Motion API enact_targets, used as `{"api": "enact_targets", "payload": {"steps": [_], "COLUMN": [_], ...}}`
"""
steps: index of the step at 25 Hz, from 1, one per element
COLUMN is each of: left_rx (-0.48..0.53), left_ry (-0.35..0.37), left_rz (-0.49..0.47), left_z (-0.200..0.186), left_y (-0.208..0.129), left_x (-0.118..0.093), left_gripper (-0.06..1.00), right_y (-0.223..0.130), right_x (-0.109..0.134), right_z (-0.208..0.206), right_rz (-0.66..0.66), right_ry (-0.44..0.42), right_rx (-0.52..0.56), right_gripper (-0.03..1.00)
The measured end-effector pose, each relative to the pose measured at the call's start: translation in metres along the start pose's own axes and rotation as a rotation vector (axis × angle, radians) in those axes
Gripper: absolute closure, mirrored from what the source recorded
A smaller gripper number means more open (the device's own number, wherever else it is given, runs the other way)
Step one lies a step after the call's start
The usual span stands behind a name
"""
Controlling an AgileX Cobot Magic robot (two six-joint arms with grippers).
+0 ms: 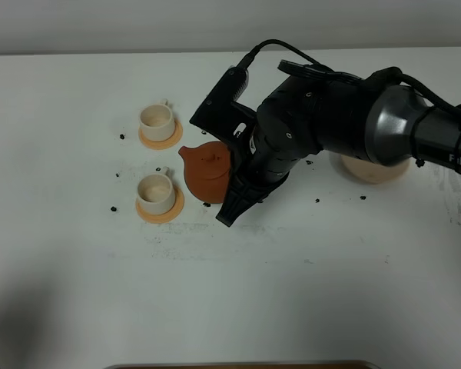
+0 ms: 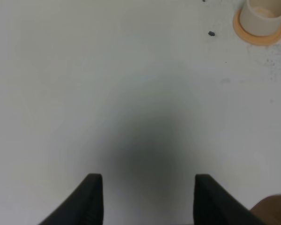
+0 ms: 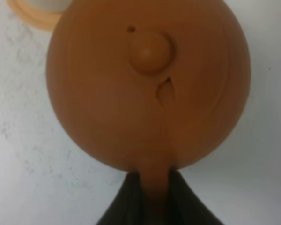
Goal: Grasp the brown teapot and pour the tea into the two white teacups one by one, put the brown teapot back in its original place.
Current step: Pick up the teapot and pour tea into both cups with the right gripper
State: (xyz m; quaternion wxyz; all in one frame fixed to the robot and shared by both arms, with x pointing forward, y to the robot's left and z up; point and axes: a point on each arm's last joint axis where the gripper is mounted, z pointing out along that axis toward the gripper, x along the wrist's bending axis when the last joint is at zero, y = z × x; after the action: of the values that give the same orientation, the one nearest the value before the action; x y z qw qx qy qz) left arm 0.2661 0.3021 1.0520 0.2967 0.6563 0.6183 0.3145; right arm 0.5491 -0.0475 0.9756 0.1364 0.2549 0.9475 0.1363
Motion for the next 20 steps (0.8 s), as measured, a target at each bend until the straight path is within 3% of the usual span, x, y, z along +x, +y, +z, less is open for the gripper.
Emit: {"api": "enact_targets", "payload": {"steps": [20], "left_rx": [0.000], "left_ry": [0.000], "left_rz": [0.000], "left_z": [0.000], "left_y": [0.000], "left_x": [0.000], "left_gripper": [0.48], "right_y": [0.006], "right_x": [0.004], "right_z": [0.014], "right_rz": [-0.118], "right_ry": [-0.043], "right_rx": [-0.003], "right_gripper": [0.85]}}
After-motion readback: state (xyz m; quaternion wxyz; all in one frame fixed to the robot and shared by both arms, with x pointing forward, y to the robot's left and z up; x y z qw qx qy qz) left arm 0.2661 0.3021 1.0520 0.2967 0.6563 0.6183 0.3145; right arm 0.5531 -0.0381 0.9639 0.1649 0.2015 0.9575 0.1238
